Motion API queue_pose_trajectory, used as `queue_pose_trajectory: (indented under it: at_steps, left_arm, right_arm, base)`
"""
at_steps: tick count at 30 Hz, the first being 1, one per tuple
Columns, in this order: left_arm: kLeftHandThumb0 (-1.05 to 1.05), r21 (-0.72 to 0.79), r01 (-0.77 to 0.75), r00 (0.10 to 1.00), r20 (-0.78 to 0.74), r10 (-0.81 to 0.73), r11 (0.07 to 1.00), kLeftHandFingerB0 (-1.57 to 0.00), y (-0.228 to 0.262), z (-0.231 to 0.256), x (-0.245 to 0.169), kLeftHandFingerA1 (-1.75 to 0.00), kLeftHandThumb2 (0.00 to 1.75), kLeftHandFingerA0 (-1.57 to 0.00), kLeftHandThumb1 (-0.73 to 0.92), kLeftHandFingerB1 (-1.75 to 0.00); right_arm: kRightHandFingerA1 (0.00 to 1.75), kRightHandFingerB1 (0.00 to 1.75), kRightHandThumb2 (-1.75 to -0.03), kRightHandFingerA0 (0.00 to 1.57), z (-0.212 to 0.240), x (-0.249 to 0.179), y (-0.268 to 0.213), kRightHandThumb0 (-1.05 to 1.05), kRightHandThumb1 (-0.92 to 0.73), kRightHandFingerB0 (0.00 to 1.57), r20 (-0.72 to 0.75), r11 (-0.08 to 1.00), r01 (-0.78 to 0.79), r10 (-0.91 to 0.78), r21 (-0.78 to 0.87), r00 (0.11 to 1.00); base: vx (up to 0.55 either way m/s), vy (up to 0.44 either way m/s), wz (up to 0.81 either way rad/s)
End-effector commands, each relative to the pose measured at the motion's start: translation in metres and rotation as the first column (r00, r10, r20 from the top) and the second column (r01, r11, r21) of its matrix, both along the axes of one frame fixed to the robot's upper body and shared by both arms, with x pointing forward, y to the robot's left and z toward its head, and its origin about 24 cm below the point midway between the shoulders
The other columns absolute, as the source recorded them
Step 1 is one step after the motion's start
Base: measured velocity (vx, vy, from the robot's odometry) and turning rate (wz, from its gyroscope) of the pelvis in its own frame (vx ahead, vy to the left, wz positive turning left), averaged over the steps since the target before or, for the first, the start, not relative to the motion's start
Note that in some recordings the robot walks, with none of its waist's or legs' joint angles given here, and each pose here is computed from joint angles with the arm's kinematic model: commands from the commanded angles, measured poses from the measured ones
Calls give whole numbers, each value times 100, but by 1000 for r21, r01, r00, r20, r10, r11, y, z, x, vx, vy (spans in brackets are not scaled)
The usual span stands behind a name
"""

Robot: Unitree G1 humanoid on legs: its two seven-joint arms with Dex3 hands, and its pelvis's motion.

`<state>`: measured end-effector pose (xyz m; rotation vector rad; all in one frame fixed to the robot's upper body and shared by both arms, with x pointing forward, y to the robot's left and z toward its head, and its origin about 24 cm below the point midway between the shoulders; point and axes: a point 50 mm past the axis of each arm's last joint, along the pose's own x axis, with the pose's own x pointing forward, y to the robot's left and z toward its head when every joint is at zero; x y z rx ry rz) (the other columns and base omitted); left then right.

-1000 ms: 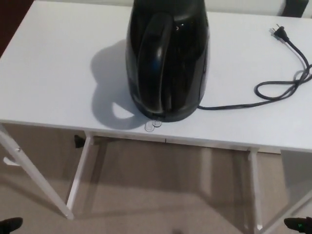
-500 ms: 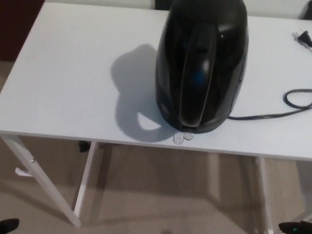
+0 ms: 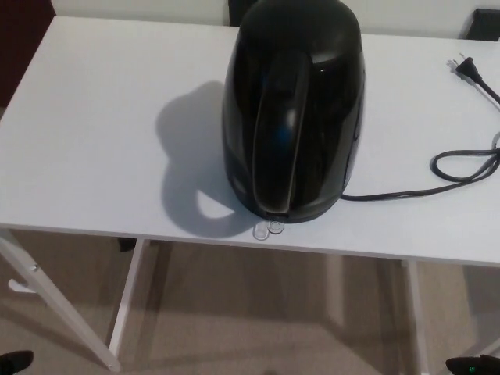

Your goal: The robot walk towards a table in front and click the button on the base of the boilling pot using its left middle finger

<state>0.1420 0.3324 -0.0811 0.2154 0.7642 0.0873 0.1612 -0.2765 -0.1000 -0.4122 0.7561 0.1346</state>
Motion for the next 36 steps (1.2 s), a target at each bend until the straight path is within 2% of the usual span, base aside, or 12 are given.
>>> queue_pose_trajectory:
  at_steps: [1,4,5,7,8,9,12,20,25,31,32,36]
  left_arm:
    - [-2,18,-4,1000,-8,4,1000,-37,4,2,0,-47,54,-46,54,-39]
    - [-3,15,-7,1000,-9,7,1000,-36,4,1,-1,-47,55,-44,53,-39]
    - [0,10,-11,1000,-8,11,1000,-25,3,1,-1,-61,84,-39,37,-53]
    - [-1,6,-12,1000,-7,12,1000,-36,3,1,0,-48,54,-46,55,-39]
    - [-2,11,-5,1000,-8,5,1000,-36,3,1,0,-47,55,-45,55,-39]
    - [-2,14,-1,1000,-6,1,1000,-36,3,1,0,-47,54,-45,54,-39]
    - [-2,16,-5,1000,-6,5,1000,-37,3,1,0,-47,54,-44,54,-39]
    - [-1,48,-9,999,40,7,999,-33,0,5,9,-47,54,-46,50,-37]
    - [-18,238,105,948,269,-170,966,-25,-15,36,27,-42,56,-25,46,-35]
    - [-32,441,289,684,525,-506,850,-26,-67,109,50,-39,53,-33,43,-31]
    - [-66,491,320,606,552,-573,810,-29,-79,124,50,-47,72,-33,38,-46]
    - [-45,586,422,367,587,-722,691,-31,-123,163,48,-38,53,-33,40,-31]
  right_arm:
    - [58,50,-79,65,1,-2,-6,-46,-51,42,-16,1000,-4,4,-31,1000]
    - [47,38,-58,70,0,-3,-6,-37,-61,46,-28,999,-13,12,-36,1000]
    - [47,38,-58,70,0,-3,-6,-38,-62,46,-27,999,-19,19,-37,999]
    - [48,38,-58,70,1,-2,-7,-37,-62,46,-23,999,-24,23,-33,999]
    - [59,50,-79,65,1,-2,-7,-45,-52,41,-22,999,-24,24,-36,999]
    - [47,38,-58,71,1,-2,-7,-38,-62,46,-24,999,-25,24,-38,999]
    - [58,50,-79,64,0,-2,-7,-45,-52,42,-24,999,-21,20,-38,1000]
    - [48,39,-58,73,4,5,-8,-36,-61,47,-7,999,-17,17,-43,1000]
    - [59,50,-78,66,5,8,-9,-44,-52,42,-9,997,-31,31,-67,999]
    - [48,39,-58,74,7,11,-8,-36,-61,48,9,997,-28,29,-72,1000]
    - [59,51,-80,67,7,12,-7,-44,-52,44,7,997,-31,32,-69,999]
    - [60,52,-80,68,6,12,-7,-45,-52,46,7,998,-30,30,-63,1000]
  base:
    - [0,0,0]
    - [0,0,0]
    - [0,0,0]
    - [0,0,0]
    - [0,0,0]
    - [0,0,0]
    - [0,0,0]
    - [0,0,0]
    - [-16,-49,1]
    - [-32,-82,2]
    - [-36,-84,1]
    - [-29,-64,1]
